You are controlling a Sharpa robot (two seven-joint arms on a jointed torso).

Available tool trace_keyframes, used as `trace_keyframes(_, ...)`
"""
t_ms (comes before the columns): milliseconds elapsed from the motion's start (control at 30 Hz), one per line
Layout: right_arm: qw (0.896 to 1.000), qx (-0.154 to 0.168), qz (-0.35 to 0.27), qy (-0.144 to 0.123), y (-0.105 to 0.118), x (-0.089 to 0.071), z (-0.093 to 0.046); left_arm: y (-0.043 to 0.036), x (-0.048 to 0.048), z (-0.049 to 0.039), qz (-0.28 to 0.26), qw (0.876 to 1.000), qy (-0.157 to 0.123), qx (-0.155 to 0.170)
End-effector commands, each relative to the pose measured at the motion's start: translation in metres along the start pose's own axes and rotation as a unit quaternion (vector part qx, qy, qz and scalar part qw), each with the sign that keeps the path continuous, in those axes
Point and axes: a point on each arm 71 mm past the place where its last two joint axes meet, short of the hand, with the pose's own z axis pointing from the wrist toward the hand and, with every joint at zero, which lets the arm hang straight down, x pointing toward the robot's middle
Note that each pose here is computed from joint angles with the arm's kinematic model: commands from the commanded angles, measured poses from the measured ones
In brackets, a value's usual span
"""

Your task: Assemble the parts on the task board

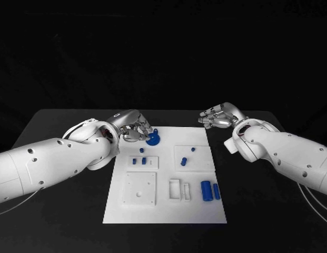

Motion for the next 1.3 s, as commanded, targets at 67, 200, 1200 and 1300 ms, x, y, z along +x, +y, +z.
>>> trace_keyframes(67,1.000,-0.006,0.001,0.010,0.001,0.002,0.000,-0.0230,0.0031,0.0020,-0.033,0.999,-0.006,0.033)
trace_keyframes(200,1.000,-0.005,0.001,0.011,0.001,0.003,0.001,-0.0417,0.0115,0.0045,-0.040,0.997,0.020,0.055)
trace_keyframes(1200,0.913,-0.106,-0.361,0.155,0.032,0.062,-0.017,-0.0597,0.0203,0.0146,-0.077,0.994,0.037,0.065)
trace_keyframes(1300,0.907,-0.104,-0.374,0.160,0.032,0.064,-0.019,-0.0582,0.0197,0.0148,-0.079,0.994,0.035,0.062)
